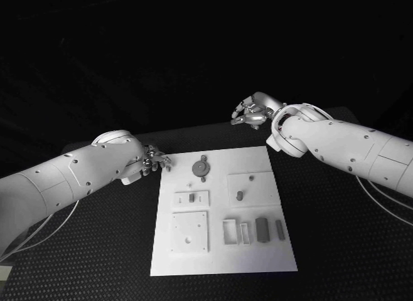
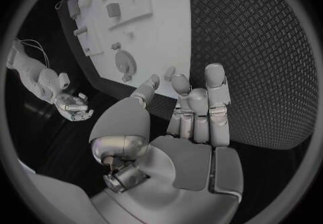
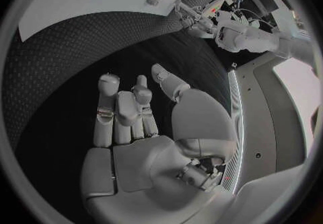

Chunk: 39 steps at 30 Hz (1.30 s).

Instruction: Assemble the parts on the task board

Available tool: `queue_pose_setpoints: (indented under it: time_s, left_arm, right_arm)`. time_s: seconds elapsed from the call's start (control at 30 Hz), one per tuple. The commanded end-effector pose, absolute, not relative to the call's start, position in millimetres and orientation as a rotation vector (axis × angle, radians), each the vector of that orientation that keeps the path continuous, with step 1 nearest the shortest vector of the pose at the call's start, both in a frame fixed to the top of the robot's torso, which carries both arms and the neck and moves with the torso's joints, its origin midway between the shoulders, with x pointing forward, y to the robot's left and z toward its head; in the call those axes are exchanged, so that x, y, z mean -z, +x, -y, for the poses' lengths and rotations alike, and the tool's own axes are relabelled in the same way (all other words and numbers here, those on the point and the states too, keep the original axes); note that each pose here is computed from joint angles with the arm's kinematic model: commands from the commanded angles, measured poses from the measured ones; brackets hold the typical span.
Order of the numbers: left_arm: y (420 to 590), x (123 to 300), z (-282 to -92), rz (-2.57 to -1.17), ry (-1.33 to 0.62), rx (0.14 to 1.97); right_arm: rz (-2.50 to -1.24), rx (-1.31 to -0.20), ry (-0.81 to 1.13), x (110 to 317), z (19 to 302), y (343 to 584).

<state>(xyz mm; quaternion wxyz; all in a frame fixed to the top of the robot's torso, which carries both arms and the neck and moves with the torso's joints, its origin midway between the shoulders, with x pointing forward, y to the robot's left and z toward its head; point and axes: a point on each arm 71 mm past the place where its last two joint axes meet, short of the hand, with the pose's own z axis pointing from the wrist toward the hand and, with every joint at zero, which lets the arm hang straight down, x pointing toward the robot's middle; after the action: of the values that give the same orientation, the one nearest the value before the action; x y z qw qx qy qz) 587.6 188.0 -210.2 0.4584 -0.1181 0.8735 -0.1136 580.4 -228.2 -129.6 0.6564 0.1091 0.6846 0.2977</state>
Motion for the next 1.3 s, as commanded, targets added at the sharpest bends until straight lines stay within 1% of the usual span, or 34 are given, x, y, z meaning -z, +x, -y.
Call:
queue_pose_setpoints:
  time_s: [0.03,0.3,1.3]
  left_arm:
    - [585.4,214.0,-183.3,-2.178,-0.273,0.298]
    - [584.7,214.1,-180.1,-2.18,-0.266,0.31]
    - [585.3,214.0,-181.0,-2.175,-0.273,0.309]
  right_arm:
    - [-1.556,-0.684,0.239,129.8,226.6,580.3]
    - [-1.557,-0.685,0.238,129.9,226.1,580.4]
    - [-1.558,-0.685,0.238,130.4,225.8,580.6]
